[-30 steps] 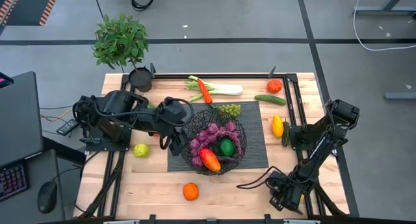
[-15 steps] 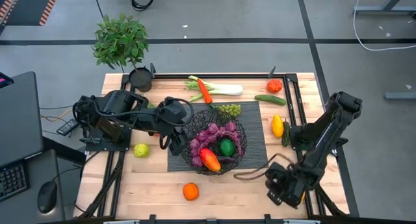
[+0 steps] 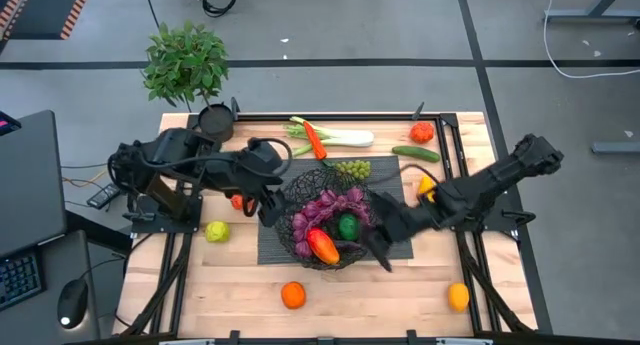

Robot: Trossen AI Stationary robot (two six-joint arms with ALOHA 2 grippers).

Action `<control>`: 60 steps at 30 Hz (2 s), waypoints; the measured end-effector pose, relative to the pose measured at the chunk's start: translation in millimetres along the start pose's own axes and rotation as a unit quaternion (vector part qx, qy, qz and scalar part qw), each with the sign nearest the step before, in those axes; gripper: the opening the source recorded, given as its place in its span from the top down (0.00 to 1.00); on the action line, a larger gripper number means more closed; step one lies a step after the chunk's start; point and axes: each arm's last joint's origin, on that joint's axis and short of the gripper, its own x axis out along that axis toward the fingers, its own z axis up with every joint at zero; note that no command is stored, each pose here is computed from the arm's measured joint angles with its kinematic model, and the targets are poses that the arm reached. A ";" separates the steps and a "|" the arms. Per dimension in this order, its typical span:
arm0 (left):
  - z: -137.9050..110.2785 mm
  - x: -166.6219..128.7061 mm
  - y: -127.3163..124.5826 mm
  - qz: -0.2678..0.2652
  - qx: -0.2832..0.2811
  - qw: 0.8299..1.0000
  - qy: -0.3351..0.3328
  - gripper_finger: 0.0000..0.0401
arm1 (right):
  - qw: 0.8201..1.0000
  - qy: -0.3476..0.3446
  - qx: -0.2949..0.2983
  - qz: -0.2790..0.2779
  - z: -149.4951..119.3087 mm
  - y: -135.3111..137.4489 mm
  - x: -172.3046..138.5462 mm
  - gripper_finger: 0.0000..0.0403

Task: Build produce basket
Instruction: Put the purple eggplant into the black wire basket, then put the left green cucumber into the black wire basket

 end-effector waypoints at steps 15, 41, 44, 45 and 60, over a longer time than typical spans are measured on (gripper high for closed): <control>-6.3 -24.4 18.8 0.027 0.018 0.999 0.013 0.23 | 0.999 -0.040 -0.002 0.006 66.9 -17.1 41.0 0.41; 25.9 23.6 116.5 0.212 -0.021 0.975 0.056 0.23 | 0.998 0.026 -0.015 -0.060 33.1 -29.2 -0.9 0.23; 4.1 53.1 140.0 0.255 -0.017 0.958 0.131 0.23 | 0.997 0.031 -0.023 -0.068 26.8 -28.6 -3.2 0.23; -3.6 61.0 149.0 0.265 -0.023 0.951 0.157 0.23 | 0.997 0.032 -0.023 -0.070 24.9 -28.6 -4.5 0.23; -60.1 116.9 256.1 0.296 -0.366 0.865 0.170 0.22 | 0.994 0.034 -0.056 -0.082 13.7 -26.8 -7.8 0.23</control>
